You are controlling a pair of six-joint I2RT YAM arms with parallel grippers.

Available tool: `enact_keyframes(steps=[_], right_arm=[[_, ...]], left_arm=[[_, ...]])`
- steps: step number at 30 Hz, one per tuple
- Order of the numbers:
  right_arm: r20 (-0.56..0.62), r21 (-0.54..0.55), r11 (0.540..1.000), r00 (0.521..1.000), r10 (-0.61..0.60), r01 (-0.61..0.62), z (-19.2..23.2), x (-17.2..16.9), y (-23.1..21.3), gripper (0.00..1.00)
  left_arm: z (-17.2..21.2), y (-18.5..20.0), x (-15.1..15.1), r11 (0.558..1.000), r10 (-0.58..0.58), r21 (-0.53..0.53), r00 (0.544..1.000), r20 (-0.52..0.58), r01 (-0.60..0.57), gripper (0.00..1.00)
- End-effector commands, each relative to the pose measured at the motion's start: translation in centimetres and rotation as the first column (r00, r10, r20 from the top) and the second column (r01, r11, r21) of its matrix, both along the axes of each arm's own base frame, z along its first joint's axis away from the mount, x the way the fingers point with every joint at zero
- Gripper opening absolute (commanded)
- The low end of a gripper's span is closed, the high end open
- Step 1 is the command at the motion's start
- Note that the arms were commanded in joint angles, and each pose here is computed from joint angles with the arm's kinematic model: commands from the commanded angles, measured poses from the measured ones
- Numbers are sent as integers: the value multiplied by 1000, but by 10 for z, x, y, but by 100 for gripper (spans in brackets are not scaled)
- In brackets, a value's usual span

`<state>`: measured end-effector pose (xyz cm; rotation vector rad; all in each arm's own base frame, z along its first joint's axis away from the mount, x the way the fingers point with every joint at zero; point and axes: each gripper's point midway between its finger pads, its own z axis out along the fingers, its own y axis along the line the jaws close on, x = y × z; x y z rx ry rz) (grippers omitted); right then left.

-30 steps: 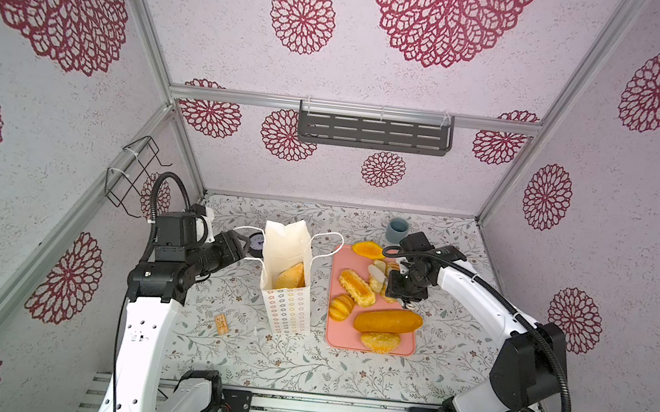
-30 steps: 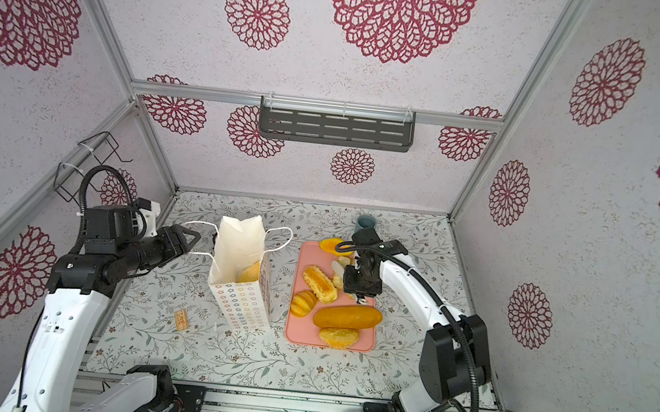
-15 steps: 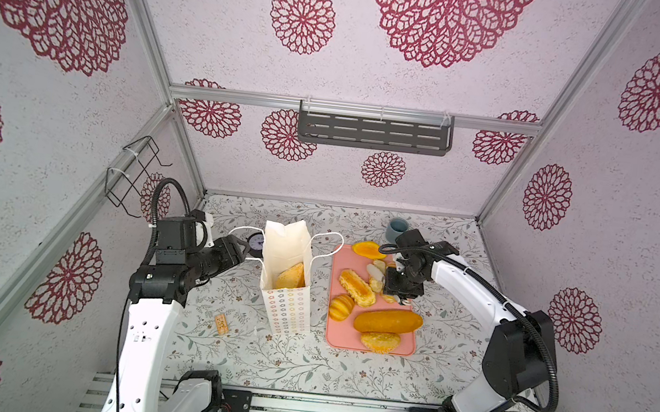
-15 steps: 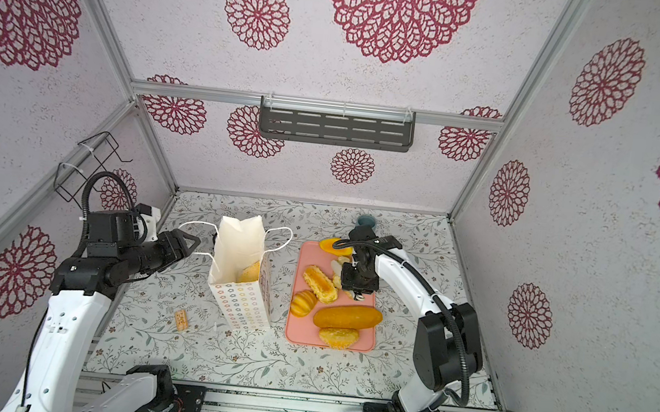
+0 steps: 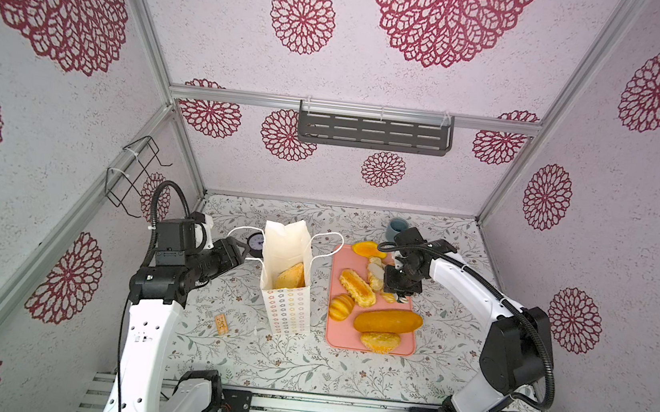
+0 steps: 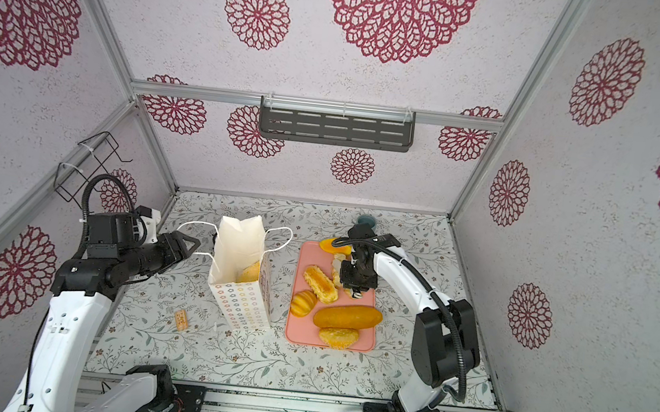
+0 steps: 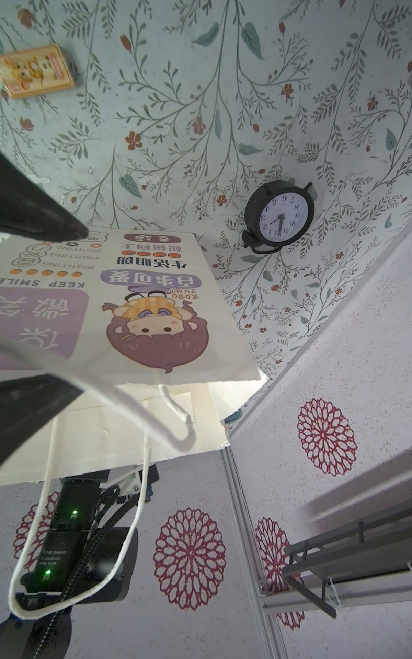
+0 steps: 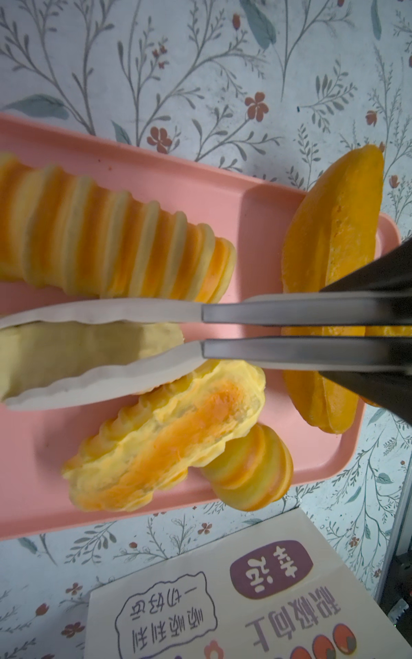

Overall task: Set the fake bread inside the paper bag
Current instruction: 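Lower the tongs with the right gripper onto the next bread on the tray, then lift the gripped ridged pastry with the tongs up toward the paper bag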

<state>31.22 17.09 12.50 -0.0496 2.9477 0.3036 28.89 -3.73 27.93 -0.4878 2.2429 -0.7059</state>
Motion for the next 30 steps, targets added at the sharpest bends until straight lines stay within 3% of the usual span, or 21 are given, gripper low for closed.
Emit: enact_keyframes(steps=[1,15,30], right_arm=[[97,63,998,995,-25,19,37,6,3,22],[206,153,988,977,-58,26,77,3,4,14],[425,299,953,900,-94,-41,177,-6,6,12]], left_arm=[[15,-4,2,1000,-26,-12,998,58,27,60],[22,-10,-3,998,-35,-52,997,72,39,51],[29,-9,-3,997,-17,-67,996,92,23,61]])
